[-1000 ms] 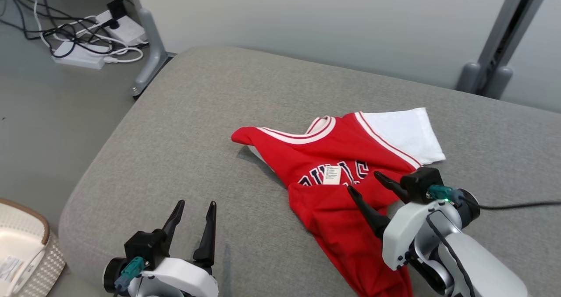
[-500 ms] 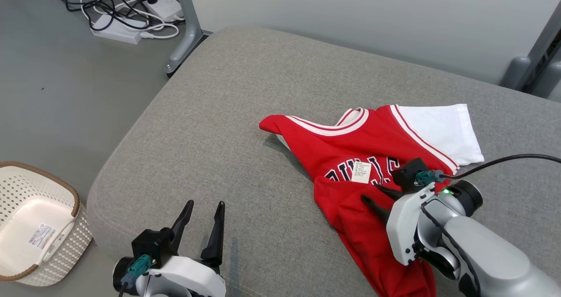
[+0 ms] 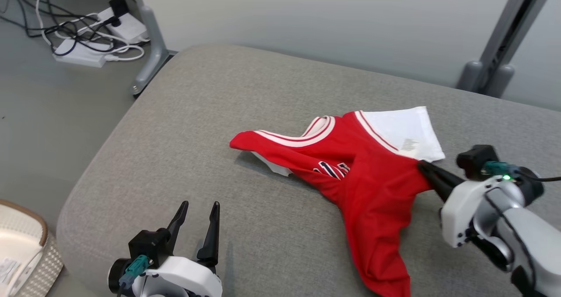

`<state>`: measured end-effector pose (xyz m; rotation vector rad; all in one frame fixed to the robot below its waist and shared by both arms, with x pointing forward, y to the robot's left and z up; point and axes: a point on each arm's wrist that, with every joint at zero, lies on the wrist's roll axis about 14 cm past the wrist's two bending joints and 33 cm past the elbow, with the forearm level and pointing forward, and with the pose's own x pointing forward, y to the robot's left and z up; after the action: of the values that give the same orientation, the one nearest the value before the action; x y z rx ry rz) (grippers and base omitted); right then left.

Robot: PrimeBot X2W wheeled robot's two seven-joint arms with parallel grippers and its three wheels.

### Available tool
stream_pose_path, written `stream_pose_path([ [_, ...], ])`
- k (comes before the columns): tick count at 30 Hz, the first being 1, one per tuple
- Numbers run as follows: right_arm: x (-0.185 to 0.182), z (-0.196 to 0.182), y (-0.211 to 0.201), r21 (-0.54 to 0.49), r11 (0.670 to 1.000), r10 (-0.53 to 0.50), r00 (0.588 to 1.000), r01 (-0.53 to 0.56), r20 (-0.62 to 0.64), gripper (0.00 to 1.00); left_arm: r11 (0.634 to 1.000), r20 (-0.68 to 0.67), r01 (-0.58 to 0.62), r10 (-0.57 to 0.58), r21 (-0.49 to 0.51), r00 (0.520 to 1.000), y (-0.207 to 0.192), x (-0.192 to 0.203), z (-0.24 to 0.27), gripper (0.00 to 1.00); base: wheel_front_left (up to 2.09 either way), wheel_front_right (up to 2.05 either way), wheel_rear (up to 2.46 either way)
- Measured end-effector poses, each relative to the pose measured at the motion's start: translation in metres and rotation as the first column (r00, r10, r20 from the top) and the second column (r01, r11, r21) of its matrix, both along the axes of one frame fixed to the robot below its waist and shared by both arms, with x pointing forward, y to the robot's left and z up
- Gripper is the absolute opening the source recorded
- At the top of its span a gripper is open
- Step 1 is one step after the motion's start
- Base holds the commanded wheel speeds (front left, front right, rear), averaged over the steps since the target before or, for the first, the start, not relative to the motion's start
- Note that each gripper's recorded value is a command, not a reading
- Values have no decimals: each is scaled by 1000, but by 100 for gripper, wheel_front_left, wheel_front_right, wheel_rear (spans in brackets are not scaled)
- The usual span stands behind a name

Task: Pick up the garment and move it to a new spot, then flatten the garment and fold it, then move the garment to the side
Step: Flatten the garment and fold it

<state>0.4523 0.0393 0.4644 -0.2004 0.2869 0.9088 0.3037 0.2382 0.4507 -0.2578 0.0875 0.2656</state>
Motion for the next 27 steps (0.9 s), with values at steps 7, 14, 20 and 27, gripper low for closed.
stream_pose_path([
  [7,18,10,-61,15,987,-160,987,160,19,0,999,4,54,-54,5,999,-13,10,0,100,0,0,0],
  [14,37,0,-145,-20,926,-378,926,378,1,0,994,5,106,-106,4,994,-27,23,1,100,0,0,0],
  [20,48,-11,-188,-59,867,-495,869,495,17,100,991,-7,133,-133,5,991,-34,28,-3,100,0,0,0],
  [27,47,7,-175,72,851,-524,850,521,48,100,986,0,167,-167,7,986,-43,36,-1,100,0,0,0],
])
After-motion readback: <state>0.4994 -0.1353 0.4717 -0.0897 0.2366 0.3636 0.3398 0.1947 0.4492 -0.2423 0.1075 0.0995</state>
